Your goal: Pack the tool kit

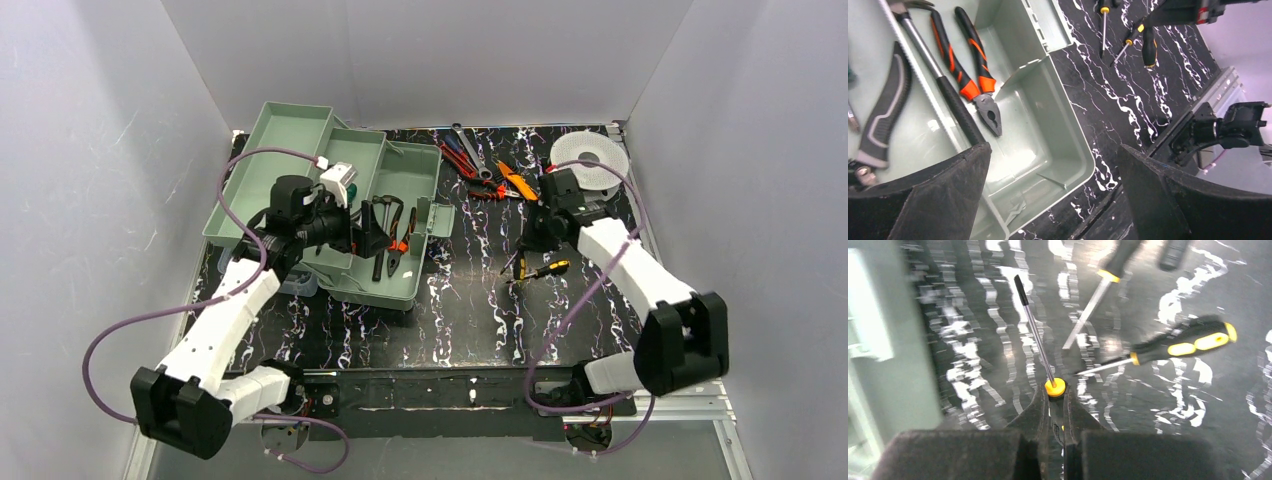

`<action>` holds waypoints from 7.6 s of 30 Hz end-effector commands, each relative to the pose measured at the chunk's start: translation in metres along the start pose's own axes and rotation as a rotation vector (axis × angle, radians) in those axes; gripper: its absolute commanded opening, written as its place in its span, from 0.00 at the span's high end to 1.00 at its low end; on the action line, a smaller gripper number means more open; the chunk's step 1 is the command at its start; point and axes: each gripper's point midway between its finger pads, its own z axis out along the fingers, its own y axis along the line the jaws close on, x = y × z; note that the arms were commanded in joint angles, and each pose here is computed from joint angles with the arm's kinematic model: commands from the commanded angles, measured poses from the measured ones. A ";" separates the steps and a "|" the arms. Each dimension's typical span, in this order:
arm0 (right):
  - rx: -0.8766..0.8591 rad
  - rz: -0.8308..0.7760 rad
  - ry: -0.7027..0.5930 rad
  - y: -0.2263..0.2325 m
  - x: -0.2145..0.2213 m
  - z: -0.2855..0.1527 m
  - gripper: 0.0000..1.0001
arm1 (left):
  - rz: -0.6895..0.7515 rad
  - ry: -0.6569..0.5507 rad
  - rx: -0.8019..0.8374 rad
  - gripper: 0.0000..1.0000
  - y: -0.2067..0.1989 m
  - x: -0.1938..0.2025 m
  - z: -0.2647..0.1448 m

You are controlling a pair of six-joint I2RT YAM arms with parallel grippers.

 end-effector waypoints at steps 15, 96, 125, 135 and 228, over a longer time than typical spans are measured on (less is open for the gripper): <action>-1.076 0.007 -0.185 0.162 -0.036 -0.173 0.99 | -0.164 0.093 0.407 0.11 -0.136 0.004 0.069; 0.266 0.570 -0.198 -0.096 -0.003 -0.009 0.24 | 0.056 -0.184 -0.122 0.02 0.017 -0.046 -0.047; 0.342 0.711 -0.181 -0.114 -0.012 0.034 0.95 | 0.044 -0.131 -0.022 0.02 -0.002 -0.032 -0.036; -0.223 0.345 -0.388 -0.035 -0.047 -0.037 0.99 | 0.033 0.026 0.067 0.02 -0.032 -0.011 -0.003; -0.610 -0.001 -0.505 0.034 -0.006 -0.085 0.12 | 0.299 0.096 -1.256 1.00 0.200 -0.105 -0.098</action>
